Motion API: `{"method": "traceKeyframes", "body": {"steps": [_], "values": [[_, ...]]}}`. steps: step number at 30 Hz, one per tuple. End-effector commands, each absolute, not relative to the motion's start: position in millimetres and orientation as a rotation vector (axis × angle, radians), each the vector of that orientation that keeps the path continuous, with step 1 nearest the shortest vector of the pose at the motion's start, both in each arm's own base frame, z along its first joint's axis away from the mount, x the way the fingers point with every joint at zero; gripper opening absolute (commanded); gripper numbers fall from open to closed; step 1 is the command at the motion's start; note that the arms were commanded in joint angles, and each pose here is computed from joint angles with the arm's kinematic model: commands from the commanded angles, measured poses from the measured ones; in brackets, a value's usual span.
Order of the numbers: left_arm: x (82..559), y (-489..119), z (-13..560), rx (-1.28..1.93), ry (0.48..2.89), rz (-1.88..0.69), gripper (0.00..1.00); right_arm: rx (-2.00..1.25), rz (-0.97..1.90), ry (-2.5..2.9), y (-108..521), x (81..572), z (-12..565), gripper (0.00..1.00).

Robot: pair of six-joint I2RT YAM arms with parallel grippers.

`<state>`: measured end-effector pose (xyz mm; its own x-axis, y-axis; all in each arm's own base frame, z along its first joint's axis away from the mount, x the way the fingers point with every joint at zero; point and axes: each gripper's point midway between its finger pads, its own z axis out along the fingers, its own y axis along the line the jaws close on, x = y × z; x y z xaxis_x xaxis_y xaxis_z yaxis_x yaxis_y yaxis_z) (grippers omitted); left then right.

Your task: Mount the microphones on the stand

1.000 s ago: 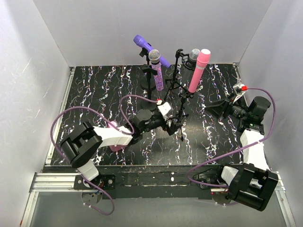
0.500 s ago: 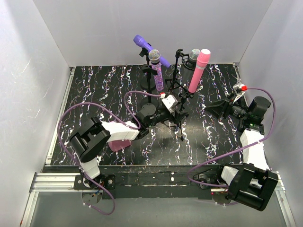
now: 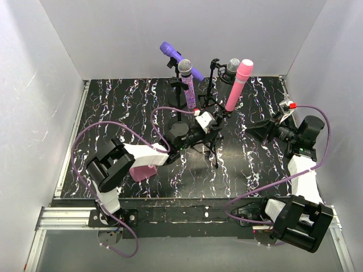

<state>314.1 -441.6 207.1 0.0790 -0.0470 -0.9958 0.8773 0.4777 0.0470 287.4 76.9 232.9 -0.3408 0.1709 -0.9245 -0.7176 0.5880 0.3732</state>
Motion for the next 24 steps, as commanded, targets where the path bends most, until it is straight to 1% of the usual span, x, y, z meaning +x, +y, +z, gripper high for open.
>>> {"method": "traceKeyframes", "body": {"steps": [1,4,9,14,19,24], "values": [[302,-411,245,0.794,1.292,-0.891,0.0,-0.512,0.938,1.637,74,292,251,0.66],[291,-388,250,0.793,1.332,-0.901,0.0,-0.512,0.94,1.637,74,292,251,0.66],[278,-341,262,0.74,1.349,-0.839,0.0,-0.512,0.944,1.639,74,292,251,0.66],[291,-294,269,0.635,1.361,-0.746,0.0,-0.509,0.944,1.641,73,293,250,0.66],[311,-269,277,0.589,1.337,-0.78,0.0,-0.51,0.941,1.64,73,292,251,0.66],[323,-254,281,0.617,1.319,-0.802,0.0,-0.509,0.937,1.638,72,292,252,0.66]]}}
